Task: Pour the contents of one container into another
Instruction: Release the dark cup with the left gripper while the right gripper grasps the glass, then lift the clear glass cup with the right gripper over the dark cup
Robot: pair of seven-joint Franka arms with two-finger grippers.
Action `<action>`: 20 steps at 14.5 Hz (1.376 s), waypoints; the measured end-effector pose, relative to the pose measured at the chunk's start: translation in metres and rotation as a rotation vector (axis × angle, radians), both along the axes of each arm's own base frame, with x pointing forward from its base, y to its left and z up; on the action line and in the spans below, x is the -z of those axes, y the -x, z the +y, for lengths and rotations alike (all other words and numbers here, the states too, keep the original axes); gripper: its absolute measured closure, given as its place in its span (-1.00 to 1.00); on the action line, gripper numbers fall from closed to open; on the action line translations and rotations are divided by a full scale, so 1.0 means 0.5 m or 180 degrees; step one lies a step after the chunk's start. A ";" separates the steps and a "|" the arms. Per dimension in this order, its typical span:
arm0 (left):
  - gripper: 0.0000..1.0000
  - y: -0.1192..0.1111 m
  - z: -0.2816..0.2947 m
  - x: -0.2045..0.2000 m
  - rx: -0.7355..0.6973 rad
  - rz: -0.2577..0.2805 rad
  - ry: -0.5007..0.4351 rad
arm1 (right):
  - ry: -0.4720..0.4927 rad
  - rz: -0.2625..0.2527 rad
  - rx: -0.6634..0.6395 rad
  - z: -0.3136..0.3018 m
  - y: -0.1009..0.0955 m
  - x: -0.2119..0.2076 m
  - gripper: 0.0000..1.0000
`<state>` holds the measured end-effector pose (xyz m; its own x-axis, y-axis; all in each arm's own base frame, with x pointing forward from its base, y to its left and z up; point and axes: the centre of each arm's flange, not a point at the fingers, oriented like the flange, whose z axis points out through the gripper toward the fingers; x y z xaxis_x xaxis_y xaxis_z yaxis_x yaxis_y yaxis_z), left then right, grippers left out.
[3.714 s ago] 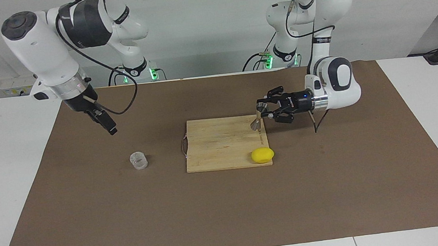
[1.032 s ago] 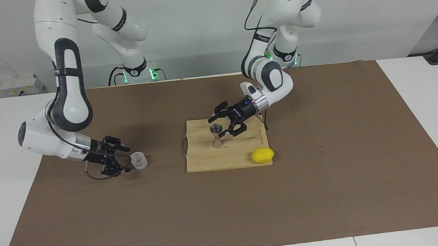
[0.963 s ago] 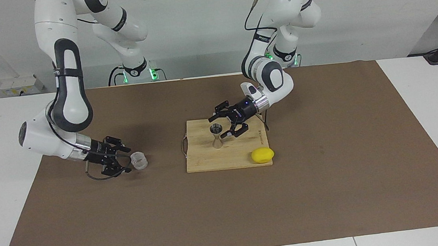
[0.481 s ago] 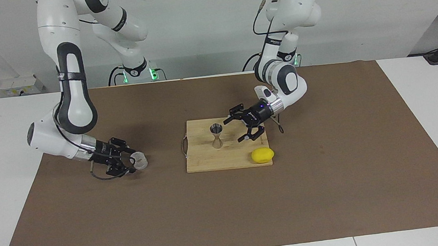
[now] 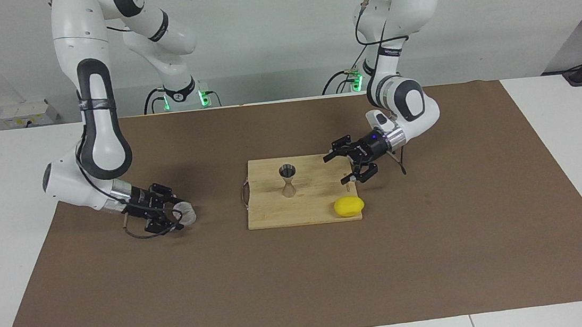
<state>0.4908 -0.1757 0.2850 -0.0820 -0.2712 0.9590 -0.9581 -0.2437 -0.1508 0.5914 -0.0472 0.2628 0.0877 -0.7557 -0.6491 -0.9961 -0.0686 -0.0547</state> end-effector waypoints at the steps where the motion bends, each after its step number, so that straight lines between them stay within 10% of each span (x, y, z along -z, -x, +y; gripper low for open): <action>1: -1.00 -0.003 0.031 -0.010 0.0101 -0.0055 -0.0142 | -0.0002 0.0000 -0.0004 0.002 0.000 0.000 -0.71; 6: -1.00 -0.007 0.218 -0.029 0.0664 -0.0189 -0.0880 | -0.0013 -0.0002 -0.0003 0.005 -0.001 -0.001 -0.48; 9: -1.00 -0.018 0.320 -0.058 0.1078 -0.0076 -0.1276 | -0.0014 0.0001 0.0011 0.008 -0.002 -0.005 -0.01; 20: -1.00 -0.092 0.509 -0.268 0.1397 0.0572 -0.2520 | 0.0105 -0.0018 0.0252 0.160 -0.022 -0.167 -0.01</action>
<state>0.5365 0.0788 0.4188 -0.2004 -0.8332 0.5154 -0.9653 0.2578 0.0414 0.6024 0.0331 0.3462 0.0303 -0.7812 -0.6235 -0.9982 0.0086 -0.0592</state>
